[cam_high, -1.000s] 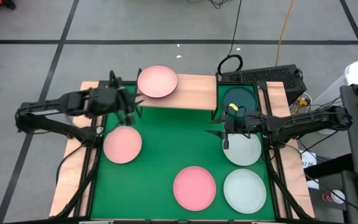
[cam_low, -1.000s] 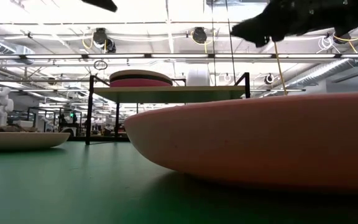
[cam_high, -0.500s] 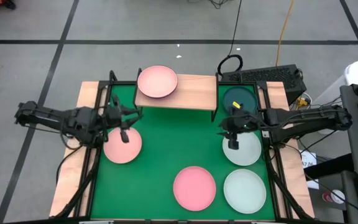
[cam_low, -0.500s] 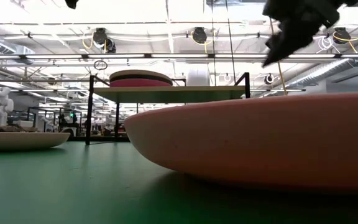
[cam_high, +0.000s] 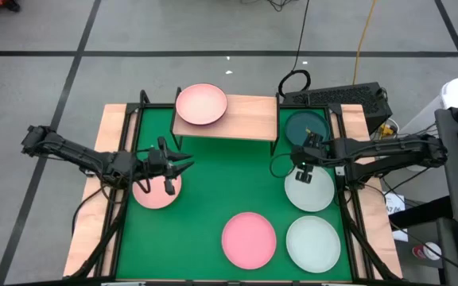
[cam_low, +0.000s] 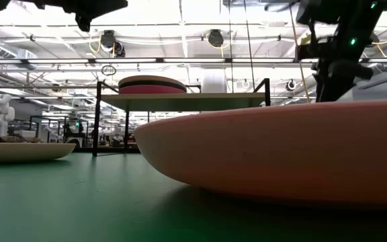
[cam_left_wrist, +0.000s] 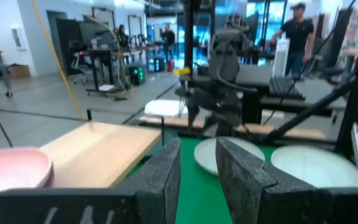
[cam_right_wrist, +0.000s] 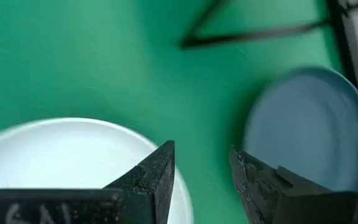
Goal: Place and stack plates onto a shelf
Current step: Stack the green plate on top of the light pink plate on the shelf
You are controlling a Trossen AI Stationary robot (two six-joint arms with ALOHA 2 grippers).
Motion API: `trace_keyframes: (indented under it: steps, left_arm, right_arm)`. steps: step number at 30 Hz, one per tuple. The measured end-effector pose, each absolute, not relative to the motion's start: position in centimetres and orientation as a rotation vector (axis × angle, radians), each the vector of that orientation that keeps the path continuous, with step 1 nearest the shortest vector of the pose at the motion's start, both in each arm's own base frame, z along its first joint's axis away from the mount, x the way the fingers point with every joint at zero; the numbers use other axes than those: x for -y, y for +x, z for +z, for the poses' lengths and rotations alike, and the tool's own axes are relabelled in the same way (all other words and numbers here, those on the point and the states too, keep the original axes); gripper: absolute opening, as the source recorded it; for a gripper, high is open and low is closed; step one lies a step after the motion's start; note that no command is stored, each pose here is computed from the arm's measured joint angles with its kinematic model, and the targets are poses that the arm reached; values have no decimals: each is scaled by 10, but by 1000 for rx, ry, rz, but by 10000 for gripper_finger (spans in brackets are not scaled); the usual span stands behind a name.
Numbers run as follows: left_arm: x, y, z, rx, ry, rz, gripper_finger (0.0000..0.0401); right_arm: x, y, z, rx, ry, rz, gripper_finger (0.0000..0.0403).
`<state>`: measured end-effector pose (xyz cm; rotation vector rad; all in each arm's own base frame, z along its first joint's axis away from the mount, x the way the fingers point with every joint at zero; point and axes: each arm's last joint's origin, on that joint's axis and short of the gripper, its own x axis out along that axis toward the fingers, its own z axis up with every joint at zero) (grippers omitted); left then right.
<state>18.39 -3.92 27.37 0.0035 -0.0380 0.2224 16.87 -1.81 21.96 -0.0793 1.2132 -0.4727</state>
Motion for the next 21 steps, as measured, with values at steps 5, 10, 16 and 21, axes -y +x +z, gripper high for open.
trace_keyframes:
  steps: [5, 10, 16, 21]
  left_arm:
    - [42, 193, 265, 1, 20, 221, 108]
    - [42, 194, 264, -6, 53, 221, 108]
    - [42, 193, 265, 3, 46, 221, 108]
    - [42, 193, 265, 2, 50, 219, 108]
  right_arm:
    - [38, 170, 198, -1308, -79, -564, 134]
    - [55, 179, 187, -1338, -74, -602, 134]
    - [74, 183, 174, -1407, -63, -626, 134]
    - [88, 185, 163, -1454, -40, -648, 134]
